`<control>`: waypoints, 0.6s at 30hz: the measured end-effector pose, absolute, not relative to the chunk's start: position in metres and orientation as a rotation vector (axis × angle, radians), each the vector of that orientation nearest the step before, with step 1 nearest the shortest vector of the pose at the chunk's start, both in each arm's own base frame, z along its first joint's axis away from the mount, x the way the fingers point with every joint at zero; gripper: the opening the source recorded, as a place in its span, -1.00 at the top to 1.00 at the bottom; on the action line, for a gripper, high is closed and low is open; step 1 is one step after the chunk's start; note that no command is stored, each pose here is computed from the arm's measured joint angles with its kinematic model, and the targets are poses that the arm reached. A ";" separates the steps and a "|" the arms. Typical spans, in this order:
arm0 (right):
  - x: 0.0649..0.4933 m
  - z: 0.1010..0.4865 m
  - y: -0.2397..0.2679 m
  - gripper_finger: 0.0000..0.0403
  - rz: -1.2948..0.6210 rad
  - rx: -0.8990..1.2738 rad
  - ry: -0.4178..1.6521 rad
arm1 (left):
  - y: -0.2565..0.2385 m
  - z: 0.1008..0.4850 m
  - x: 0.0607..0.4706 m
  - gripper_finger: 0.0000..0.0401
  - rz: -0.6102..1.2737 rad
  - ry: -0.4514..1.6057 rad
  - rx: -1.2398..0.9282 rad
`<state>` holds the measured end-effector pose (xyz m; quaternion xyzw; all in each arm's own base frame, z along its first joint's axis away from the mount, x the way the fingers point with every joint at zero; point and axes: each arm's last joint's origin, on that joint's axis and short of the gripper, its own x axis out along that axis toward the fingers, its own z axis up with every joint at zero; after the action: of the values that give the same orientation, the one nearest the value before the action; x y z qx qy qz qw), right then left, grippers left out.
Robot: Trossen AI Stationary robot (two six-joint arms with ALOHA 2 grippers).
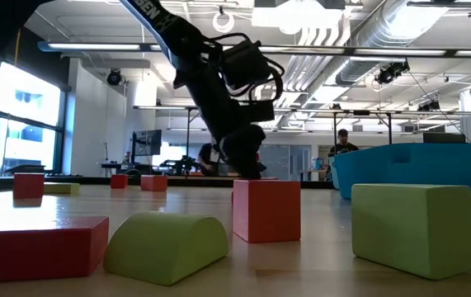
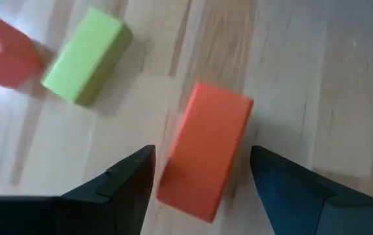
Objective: Sort & place blocks by color
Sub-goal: Put the green wooden block into the white bin, then put the orange wooden block into the blue bin
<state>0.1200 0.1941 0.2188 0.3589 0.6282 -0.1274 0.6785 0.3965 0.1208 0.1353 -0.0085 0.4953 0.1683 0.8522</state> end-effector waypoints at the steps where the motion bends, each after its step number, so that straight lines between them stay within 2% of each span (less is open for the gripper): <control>1: 0.120 0.219 0.194 0.38 -0.286 0.806 1.411 | 0.120 0.133 0.395 -0.19 0.352 1.059 -0.020; 5: 0.120 0.219 0.194 0.37 -0.281 0.801 1.411 | 0.119 0.130 0.398 -0.18 0.349 1.050 -0.017; 8: 0.120 0.219 0.194 0.29 -0.282 0.801 1.411 | 0.119 0.127 0.397 -0.10 0.338 1.063 -0.002; 14: 0.120 0.219 0.194 -0.02 -0.289 0.803 1.403 | 0.116 0.125 0.399 0.27 0.324 1.071 0.004; 18: 0.120 0.219 0.194 -0.13 -0.289 0.802 1.403 | 0.113 0.125 0.400 0.48 0.318 1.067 0.004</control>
<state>0.1202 0.1937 0.2188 0.3576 0.6252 -0.1290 0.6816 0.3999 0.1128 0.1250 0.0020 0.5062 0.1508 0.8491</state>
